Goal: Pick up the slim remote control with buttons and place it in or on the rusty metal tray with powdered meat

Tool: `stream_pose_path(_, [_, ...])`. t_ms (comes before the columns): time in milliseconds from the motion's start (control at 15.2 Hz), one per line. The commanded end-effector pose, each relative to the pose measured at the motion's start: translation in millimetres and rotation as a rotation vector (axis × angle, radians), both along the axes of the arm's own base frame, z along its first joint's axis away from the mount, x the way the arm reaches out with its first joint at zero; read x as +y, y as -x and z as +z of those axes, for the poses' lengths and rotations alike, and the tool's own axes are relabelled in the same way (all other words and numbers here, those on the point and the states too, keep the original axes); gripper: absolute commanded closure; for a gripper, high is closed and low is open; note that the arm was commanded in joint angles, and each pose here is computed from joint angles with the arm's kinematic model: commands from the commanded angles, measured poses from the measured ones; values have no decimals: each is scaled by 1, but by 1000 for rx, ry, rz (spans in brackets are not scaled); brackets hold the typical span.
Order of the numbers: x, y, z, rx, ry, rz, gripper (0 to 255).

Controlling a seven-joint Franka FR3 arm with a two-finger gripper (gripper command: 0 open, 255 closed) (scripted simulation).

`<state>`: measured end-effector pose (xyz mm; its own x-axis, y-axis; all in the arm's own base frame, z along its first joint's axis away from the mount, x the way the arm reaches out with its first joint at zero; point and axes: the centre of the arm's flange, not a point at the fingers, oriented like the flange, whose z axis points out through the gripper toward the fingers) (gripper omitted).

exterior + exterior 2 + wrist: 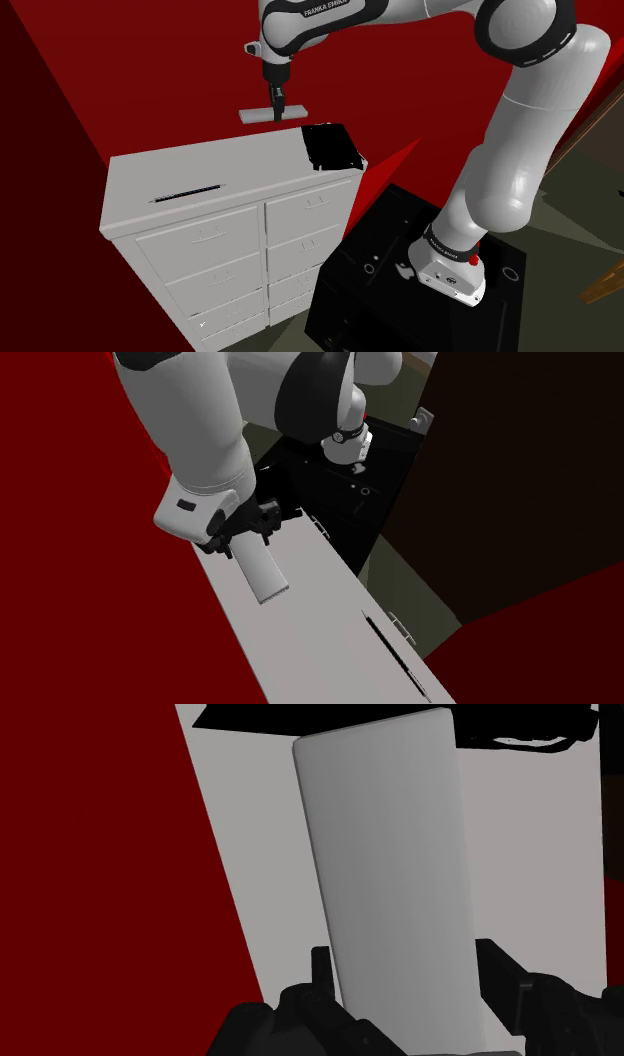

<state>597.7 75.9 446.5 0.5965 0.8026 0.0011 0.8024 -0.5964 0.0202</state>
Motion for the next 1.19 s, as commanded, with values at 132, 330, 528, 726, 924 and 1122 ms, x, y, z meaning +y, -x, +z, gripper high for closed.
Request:
stream_pose_path(132, [-34, 31, 1, 0, 0, 0, 255])
stream_pose_path(330, [-63, 59, 1, 0, 0, 0, 255])
stream_pose_path(528, [-91, 86, 2, 0, 0, 0, 255])
stream_pose_path(726, [-120, 114, 2, 0, 0, 0, 255])
stream_pose_path(924, [-145, 138, -3, 0, 0, 0, 255])
stream_pose_path(1122, [-145, 138, -19, 0, 0, 0, 255])
